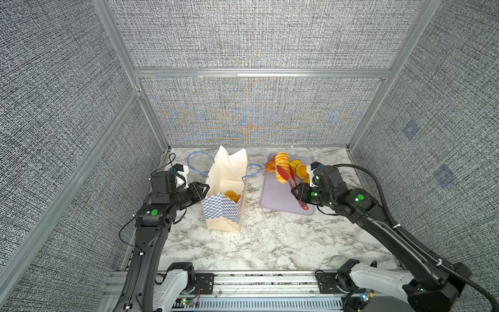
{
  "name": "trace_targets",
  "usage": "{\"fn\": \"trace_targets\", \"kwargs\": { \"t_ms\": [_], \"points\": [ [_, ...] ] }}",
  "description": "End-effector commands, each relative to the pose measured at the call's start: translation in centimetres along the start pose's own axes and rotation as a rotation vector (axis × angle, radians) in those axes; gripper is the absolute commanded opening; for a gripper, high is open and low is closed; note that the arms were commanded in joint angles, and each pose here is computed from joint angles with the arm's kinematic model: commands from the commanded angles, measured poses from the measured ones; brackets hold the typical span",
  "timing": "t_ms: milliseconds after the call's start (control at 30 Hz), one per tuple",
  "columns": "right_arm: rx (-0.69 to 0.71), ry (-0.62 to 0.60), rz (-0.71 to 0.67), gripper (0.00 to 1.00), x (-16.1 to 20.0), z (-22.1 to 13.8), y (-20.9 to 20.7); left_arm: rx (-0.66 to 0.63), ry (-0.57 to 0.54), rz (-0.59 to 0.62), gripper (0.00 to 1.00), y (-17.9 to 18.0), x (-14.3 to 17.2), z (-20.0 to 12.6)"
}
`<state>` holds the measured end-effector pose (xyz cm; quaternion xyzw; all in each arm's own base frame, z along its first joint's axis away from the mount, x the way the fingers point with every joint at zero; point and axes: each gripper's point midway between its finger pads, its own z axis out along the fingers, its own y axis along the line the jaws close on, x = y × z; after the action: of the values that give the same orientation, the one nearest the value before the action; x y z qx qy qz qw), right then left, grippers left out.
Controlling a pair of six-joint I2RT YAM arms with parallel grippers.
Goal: Pack bread into a paper bag
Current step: Pick up the bread from the tray, then place the bread in the paper bag.
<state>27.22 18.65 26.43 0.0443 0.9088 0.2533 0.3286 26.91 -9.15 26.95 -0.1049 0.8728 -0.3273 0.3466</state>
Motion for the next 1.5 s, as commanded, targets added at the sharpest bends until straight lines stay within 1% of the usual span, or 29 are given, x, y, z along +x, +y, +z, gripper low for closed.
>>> {"fn": "trace_targets", "kwargs": {
  "t_ms": [0, 233, 433, 600, 800, 967, 1100, 1467],
  "points": [
    [-0.072, -0.039, -0.038, 0.35, -1.4, -1.4, 1.9, 0.012, -0.016, 0.020, 0.31, -0.5, -0.4, -0.3],
    [-0.251, -0.101, -0.081, 0.35, -3.9, -4.5, 6.5, 0.019, -0.017, 0.019, 0.29, -0.7, -0.5, -0.3],
    [-0.381, -0.130, -0.121, 0.35, -5.3, -6.6, 10.3, 0.018, -0.019, 0.021, 0.28, -0.8, -0.6, -0.5],
    [-0.467, -0.120, -0.179, 0.35, -5.3, -7.6, 13.7, 0.020, -0.020, 0.021, 0.24, -0.9, -0.7, -0.5],
    [-0.545, -0.122, -0.271, 0.35, -4.4, -9.0, 17.9, 0.020, -0.017, 0.020, 0.22, -0.8, -0.6, -0.5],
    [-0.574, -0.099, -0.320, 0.35, -3.1, -9.4, 20.1, 0.021, -0.015, 0.017, 0.20, -0.8, -0.6, -0.3],
    [-0.563, -0.065, -0.342, 0.35, -1.7, -8.4, 20.9, 0.024, -0.014, 0.012, 0.17, -0.7, -0.6, -0.2],
    [-0.489, 0.015, -0.382, 0.35, 1.5, -5.5, 20.4, 0.024, -0.013, 0.015, 0.08, -0.7, -0.5, -0.2]
  ]
}}
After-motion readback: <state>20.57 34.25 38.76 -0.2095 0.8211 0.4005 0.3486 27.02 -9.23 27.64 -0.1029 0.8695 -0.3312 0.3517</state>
